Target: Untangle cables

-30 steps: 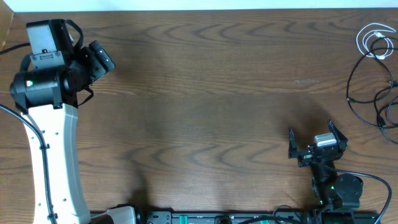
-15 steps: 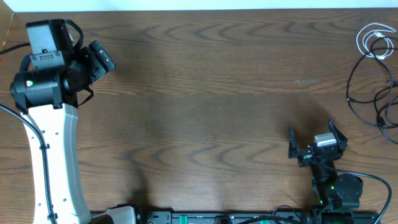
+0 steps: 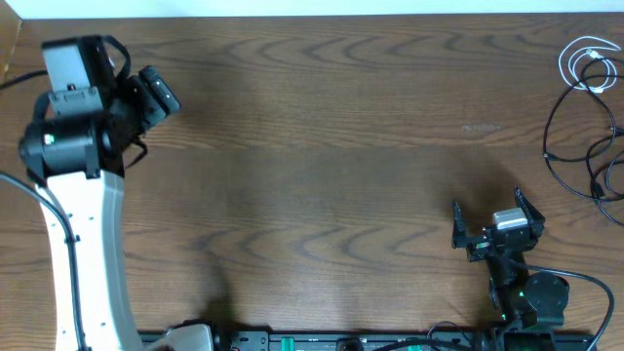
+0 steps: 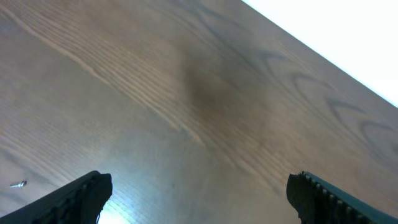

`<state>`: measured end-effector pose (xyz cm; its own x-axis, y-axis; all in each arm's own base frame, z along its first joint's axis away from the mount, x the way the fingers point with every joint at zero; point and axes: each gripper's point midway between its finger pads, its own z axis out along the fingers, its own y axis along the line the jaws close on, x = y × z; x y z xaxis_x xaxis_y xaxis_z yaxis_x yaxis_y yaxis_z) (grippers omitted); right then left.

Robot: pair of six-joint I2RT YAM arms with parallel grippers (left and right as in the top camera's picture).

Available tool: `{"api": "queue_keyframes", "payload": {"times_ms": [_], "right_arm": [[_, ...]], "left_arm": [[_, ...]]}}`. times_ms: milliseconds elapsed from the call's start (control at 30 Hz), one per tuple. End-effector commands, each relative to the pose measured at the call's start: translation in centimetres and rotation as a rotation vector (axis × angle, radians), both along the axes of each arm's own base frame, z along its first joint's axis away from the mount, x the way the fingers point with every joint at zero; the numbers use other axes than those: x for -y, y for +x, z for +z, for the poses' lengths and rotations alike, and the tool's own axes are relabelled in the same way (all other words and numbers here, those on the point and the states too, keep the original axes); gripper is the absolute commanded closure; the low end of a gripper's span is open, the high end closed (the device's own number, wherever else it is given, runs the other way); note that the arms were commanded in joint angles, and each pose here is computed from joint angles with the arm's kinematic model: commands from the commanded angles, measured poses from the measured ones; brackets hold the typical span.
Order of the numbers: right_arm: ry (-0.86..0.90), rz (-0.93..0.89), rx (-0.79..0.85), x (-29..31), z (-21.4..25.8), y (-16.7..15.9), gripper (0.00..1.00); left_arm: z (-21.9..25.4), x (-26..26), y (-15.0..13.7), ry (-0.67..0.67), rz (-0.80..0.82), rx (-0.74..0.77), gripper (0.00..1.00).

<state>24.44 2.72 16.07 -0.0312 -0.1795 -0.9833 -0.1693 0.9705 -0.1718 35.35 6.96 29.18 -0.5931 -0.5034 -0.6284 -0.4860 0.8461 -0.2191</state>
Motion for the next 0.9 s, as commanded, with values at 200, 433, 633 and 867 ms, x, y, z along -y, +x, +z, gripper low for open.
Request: {"api": "queue_keyframes", "payload": {"times_ms": [200, 433, 633, 867], "right_arm": [[0.018, 0.013, -0.003, -0.3, -0.1, -0.1, 0.01], [0.018, 0.013, -0.003, -0.3, -0.1, -0.1, 0.01], [0.018, 0.013, -0.003, -0.3, -0.1, -0.1, 0.01], [0.018, 0.013, -0.003, -0.3, -0.1, -0.1, 0.01]], "left_arm": [[-1.9, 0.2, -3.8, 0.038, 0.021, 0.175, 0.04], [-4.4, 1.0, -6.0, 0.056, -0.003, 0.386, 0.04], [-6.5, 1.5, -7.6, 0.076, -0.015, 0.546, 0.04], [-8.6, 1.8, -9.2, 0.096, -0.016, 0.664, 0.04]]}}
